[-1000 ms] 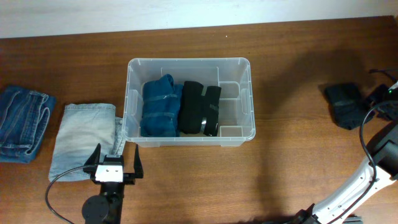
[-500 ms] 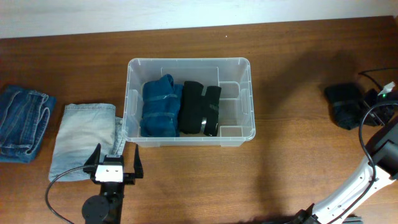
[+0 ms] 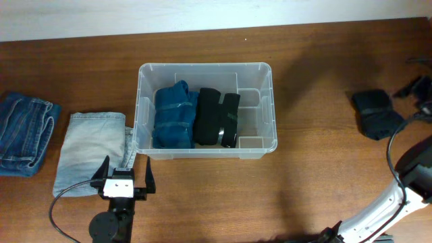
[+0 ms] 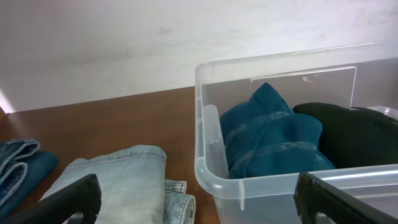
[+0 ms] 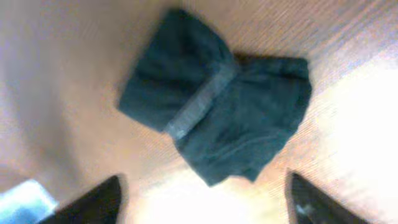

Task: Pack container
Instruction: 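Move the right gripper right over the remaining small black garment, then lower the right gripper and grasp the small black garment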

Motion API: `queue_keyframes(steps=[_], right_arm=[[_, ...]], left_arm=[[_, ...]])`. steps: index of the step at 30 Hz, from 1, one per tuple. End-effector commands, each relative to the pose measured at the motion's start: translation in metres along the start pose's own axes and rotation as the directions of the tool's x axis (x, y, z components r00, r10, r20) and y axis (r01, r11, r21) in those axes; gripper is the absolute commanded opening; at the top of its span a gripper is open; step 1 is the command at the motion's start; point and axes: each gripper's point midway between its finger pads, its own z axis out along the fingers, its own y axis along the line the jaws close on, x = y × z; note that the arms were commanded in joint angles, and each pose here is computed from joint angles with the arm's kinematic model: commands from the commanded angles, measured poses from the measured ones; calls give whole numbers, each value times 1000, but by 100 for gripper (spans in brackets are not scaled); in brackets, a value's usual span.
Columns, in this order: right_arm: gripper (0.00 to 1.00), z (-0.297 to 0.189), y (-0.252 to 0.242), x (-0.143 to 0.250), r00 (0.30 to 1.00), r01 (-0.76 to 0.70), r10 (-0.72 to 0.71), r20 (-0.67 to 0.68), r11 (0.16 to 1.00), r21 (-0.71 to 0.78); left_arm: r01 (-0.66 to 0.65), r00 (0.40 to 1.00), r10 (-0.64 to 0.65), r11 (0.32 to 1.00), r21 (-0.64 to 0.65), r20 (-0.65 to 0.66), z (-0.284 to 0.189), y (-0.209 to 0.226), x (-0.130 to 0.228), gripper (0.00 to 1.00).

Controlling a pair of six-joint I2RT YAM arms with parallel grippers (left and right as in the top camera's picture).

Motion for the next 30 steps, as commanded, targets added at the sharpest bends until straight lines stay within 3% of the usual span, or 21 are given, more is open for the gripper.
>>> queue_keyframes(steps=[1,4,6,9,11,13,22,30], right_arm=[[93,-13,7,-5,998,55,-55,43,998,6],[95,-11,5,-16,991,96,-98,86,995,24],[85,-8,1,-24,988,102,-107,114,994,44],[43,0,-1,-35,978,137,-142,155,989,48],[22,7,-2,-41,971,156,-163,175,986,51],[7,15,-5,-46,964,184,-192,186,981,57],[4,63,-24,-42,978,176,-183,102,982,70],[4,86,-56,-34,996,75,-83,41,983,166]], left_arm=[[-15,1000,15,1000,3,2,0,0,2,99],[-15,1000,15,1000,3,2,0,0,2,99],[-15,1000,15,1000,3,2,0,0,2,99],[-15,1000,15,1000,3,2,0,0,2,99],[-15,1000,15,1000,3,2,0,0,2,99],[-15,1000,15,1000,3,2,0,0,2,99],[-15,1000,15,1000,3,2,0,0,2,99],[-15,1000,15,1000,3,2,0,0,2,99]])
